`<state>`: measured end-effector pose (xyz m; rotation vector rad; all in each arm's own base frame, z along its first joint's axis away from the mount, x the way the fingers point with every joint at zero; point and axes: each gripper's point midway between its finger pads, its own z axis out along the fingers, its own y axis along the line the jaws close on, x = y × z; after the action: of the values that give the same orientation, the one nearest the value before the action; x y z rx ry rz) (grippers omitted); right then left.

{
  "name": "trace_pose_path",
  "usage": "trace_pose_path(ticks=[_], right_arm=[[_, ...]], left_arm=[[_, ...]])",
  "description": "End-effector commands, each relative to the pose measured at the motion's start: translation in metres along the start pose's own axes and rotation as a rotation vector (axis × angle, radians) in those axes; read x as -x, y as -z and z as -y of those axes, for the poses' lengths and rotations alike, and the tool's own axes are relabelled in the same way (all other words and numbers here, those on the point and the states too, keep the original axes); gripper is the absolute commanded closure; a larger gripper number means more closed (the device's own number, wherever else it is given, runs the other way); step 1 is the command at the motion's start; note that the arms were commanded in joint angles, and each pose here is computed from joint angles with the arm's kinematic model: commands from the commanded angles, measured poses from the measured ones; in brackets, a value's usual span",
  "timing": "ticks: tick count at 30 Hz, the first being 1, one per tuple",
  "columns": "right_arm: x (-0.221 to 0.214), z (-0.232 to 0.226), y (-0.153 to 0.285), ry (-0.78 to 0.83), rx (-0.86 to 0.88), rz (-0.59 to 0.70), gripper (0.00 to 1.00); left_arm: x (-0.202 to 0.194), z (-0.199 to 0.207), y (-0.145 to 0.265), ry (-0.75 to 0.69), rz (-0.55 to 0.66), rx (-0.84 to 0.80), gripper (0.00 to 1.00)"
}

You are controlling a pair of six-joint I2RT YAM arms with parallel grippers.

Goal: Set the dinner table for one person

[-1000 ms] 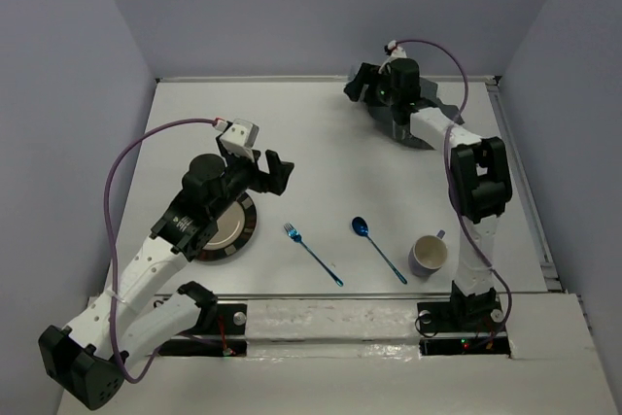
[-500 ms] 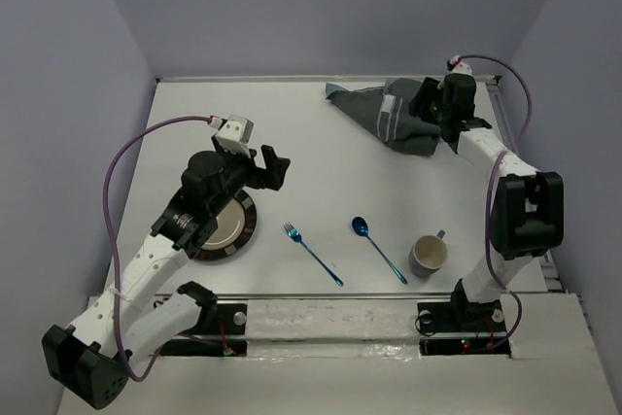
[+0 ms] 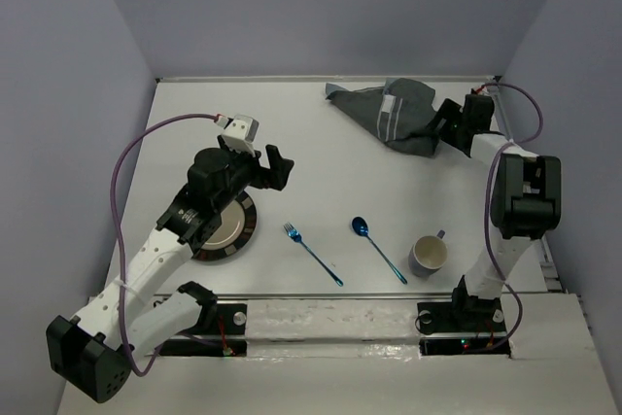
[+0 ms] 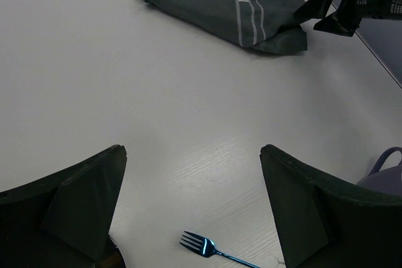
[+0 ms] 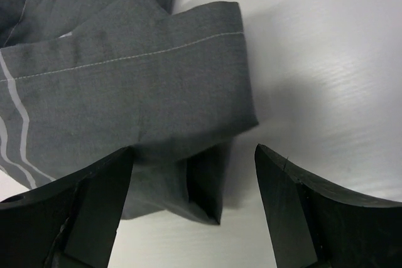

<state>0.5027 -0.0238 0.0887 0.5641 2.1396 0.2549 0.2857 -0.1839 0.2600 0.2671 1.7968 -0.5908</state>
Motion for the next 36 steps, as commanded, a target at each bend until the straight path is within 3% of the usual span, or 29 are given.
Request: trace_pose_path(ticks=[1, 4, 5, 6, 7, 9, 10, 17, 18, 21, 23, 24, 27, 29, 32, 33, 36], right_arm=[[0.034, -0.035, -0.016, -0.016, 0.146, 0.066, 0.18], [0.037, -0.032, -0.025, -0.032, 0.144, 0.065, 0.24], [0.034, -0.031, -0.028, -0.031, 0.148, 0.055, 0.46], [0.038, -0.034, -0.027, -0.025, 0.161, 0.068, 0.55], [0.034, -0.039, -0.024, -0.011, 0.177, 0.072, 0.74], [0.048, -0.056, -0.010, 0.043, 0.205, 0.136, 0.87], [0.053, -0.063, -0.005, 0.099, 0.203, 0.160, 1.00], [0.077, -0.173, 0.083, 0.363, 0.243, 0.354, 1.00], [0.058, -0.204, 0.097, 0.399, 0.289, 0.338, 1.00], [0.026, -0.234, 0.122, 0.424, 0.302, 0.320, 1.00], [-0.032, -0.259, 0.128, 0.435, 0.342, 0.248, 1.00], [-0.054, -0.267, 0.127, 0.450, 0.358, 0.214, 0.96], [-0.140, -0.291, 0.125, 0.524, 0.394, 0.089, 0.70], [-0.176, -0.301, 0.130, 0.542, 0.425, 0.024, 0.53], [-0.194, -0.298, 0.140, 0.506, 0.464, -0.048, 0.28], [-0.183, -0.300, 0.153, 0.493, 0.485, -0.027, 0.24], [-0.170, -0.290, 0.172, 0.520, 0.482, -0.006, 0.25]], left_arm=[[0.012, 0.007, -0.002, -0.006, 0.042, -0.039, 0.01], [0.010, 0.006, -0.002, -0.009, 0.039, -0.038, 0.01], [0.010, 0.006, -0.002, -0.009, 0.039, -0.038, 0.01], [0.010, 0.006, -0.002, -0.009, 0.038, -0.036, 0.01], [0.010, 0.006, -0.002, -0.008, 0.039, -0.038, 0.01], [0.010, 0.008, -0.003, -0.008, 0.037, -0.045, 0.01], [0.011, 0.008, -0.003, -0.008, 0.039, -0.046, 0.01], [0.017, 0.003, 0.000, -0.009, 0.060, -0.017, 0.01], [0.021, 0.000, 0.002, -0.005, 0.074, 0.000, 0.01], [0.026, -0.010, 0.006, 0.022, 0.098, 0.045, 0.01], [0.030, -0.014, 0.010, 0.042, 0.119, 0.067, 0.01], [0.030, -0.017, 0.011, 0.054, 0.125, 0.080, 0.01], [0.038, -0.028, 0.018, 0.123, 0.170, 0.143, 0.01], [0.041, -0.032, 0.021, 0.150, 0.188, 0.166, 0.01], [0.044, -0.039, 0.025, 0.200, 0.207, 0.211, 0.01], [0.044, -0.042, 0.025, 0.210, 0.211, 0.231, 0.01], [0.034, -0.046, 0.021, 0.261, 0.191, 0.250, 0.01]])
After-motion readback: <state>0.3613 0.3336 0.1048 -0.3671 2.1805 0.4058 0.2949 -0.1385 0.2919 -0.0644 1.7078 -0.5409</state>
